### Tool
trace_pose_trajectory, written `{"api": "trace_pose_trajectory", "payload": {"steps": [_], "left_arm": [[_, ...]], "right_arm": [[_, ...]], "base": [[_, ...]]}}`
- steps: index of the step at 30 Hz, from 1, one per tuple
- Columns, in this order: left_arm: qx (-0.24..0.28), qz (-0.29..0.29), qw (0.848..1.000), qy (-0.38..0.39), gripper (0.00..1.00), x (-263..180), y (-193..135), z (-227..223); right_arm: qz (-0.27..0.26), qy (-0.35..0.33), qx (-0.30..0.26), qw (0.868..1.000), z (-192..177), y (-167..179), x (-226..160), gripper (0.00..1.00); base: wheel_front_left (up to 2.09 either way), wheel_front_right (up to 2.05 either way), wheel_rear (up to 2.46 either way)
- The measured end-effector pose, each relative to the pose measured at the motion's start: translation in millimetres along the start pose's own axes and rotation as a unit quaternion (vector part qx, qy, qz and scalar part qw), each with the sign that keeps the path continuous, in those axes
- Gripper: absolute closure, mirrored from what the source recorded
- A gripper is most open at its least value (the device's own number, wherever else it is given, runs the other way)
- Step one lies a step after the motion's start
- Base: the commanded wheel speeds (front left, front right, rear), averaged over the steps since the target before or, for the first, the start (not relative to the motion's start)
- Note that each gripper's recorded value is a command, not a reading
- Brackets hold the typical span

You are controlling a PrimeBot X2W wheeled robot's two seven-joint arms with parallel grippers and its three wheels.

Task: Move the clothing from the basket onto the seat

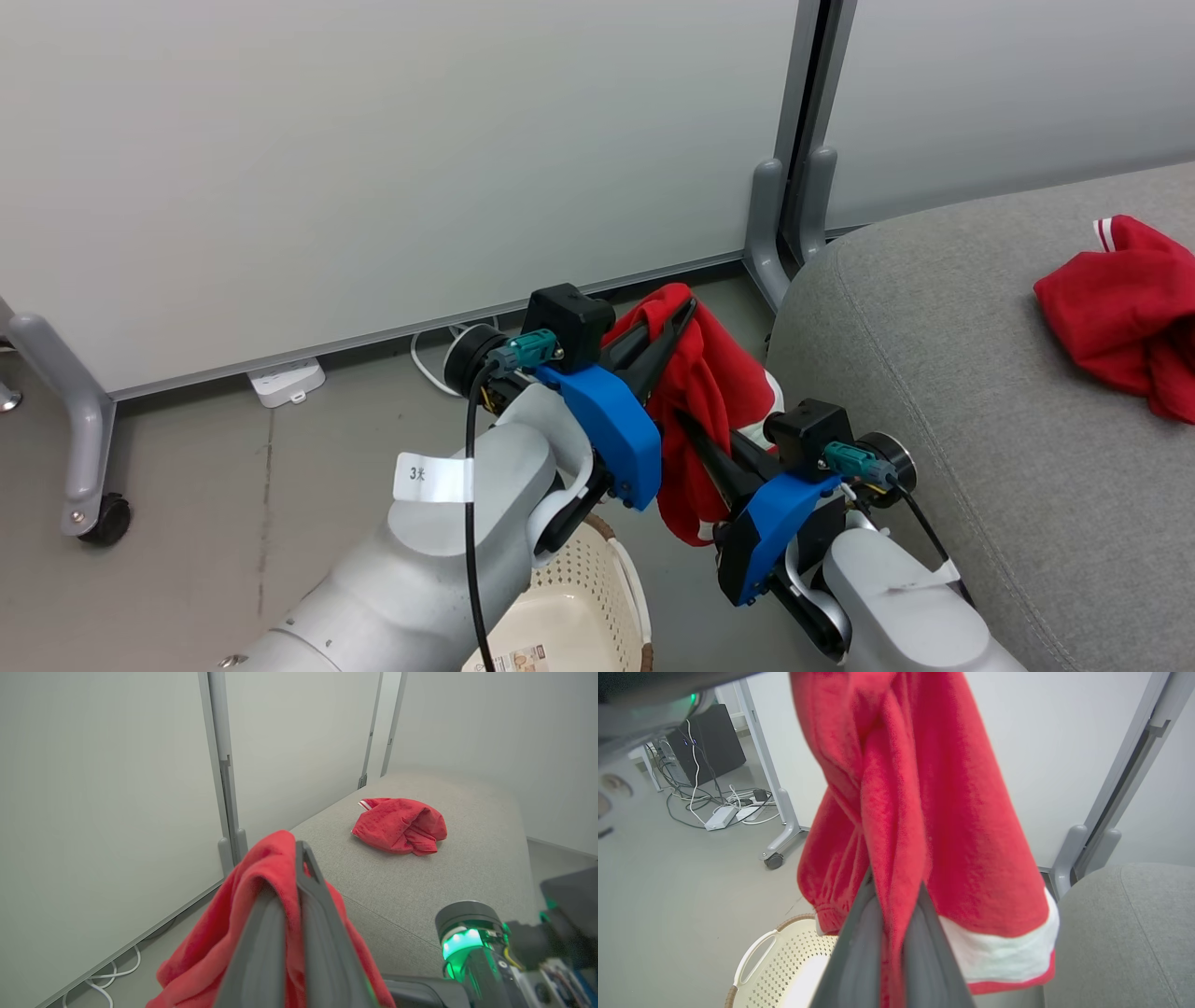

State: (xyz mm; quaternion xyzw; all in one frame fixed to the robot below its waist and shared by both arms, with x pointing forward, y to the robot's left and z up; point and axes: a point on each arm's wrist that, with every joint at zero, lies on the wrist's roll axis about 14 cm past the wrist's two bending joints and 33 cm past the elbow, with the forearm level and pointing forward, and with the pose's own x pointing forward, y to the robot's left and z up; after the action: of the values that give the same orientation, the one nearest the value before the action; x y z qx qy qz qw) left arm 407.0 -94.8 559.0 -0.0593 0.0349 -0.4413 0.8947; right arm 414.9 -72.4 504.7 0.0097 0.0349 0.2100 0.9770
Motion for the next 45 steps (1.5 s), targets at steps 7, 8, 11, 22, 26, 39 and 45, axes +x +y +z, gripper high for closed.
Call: {"api": "trace_pose_trajectory", "payload": {"steps": [7, 8, 11, 22, 26, 39, 45], "left_arm": [[0.001, -0.003, 1.0, 0.001, 1.0, 1, -3, 0], [0.0, -0.003, 1.0, 0.001, 1.0, 1, -3, -1], [0.0, -0.004, 1.0, 0.002, 0.98, 0, -4, -1], [-0.045, 0.033, 0.998, -0.015, 0.0, -19, 16, -17], [-0.045, 0.061, 0.996, -0.047, 0.0, -40, 32, -13], [-0.052, 0.186, 0.979, -0.066, 0.0, -133, 65, -52], [-0.053, 0.215, 0.973, -0.066, 0.0, -149, 74, -58]], "right_arm": [[-0.003, -0.001, 0.0, 1.0, 0, -2, -2, 1.0], [-0.003, -0.001, -0.001, 1.0, 0, -2, -1, 1.0], [-0.002, -0.004, -0.001, 1.0, 2, -2, -1, 1.0], [-0.001, -0.009, 0.003, 1.0, 3, -2, 0, 1.0], [-0.005, -0.007, 0.006, 1.0, 1, -5, 1, 1.0], [-0.006, -0.021, 0.01, 1.0, 7, -6, 8, 1.0], [-0.005, -0.024, 0.009, 1.0, 8, -5, 9, 1.0]], "base": [[0.0, 0.0, 0.0], [0.0, 0.0, 0.0], [0.0, 0.0, 0.0], [0.0, 0.0, 0.0], [0.0, 0.0, 0.0], [0.0, 0.0, 0.0], [0.0, 0.0, 0.0]]}}
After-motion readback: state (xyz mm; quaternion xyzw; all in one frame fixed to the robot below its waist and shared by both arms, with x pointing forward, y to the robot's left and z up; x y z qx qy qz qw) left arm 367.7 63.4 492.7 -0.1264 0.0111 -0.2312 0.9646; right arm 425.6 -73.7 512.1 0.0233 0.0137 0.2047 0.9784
